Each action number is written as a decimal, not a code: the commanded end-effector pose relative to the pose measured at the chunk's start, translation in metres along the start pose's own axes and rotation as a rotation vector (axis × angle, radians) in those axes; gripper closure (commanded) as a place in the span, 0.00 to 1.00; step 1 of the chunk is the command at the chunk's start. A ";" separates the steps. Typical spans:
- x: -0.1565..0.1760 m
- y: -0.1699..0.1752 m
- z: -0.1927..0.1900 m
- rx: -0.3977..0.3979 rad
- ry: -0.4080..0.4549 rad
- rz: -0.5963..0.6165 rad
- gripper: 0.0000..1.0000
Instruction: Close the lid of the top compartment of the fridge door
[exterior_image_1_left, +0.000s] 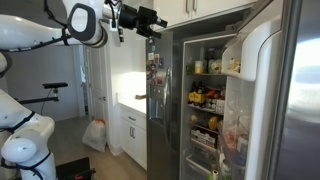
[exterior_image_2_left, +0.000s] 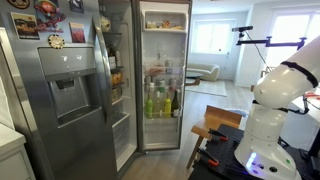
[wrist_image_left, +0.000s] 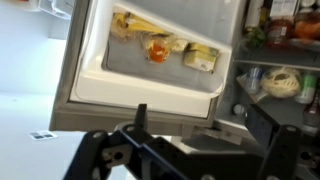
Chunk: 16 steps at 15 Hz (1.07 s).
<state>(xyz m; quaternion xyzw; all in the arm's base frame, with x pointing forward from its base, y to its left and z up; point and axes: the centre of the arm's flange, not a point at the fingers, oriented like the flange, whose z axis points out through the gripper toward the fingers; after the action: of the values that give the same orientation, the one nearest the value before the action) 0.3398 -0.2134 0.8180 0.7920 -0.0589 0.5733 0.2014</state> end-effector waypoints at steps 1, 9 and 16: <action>0.041 0.024 0.040 -0.072 0.122 0.127 0.00; 0.108 0.082 0.121 -0.088 0.176 0.231 0.00; 0.134 0.108 0.178 -0.041 0.103 0.175 0.00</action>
<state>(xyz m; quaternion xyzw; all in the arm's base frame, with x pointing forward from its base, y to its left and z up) 0.4678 -0.3183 0.8914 0.7377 -0.1397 0.6409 0.1597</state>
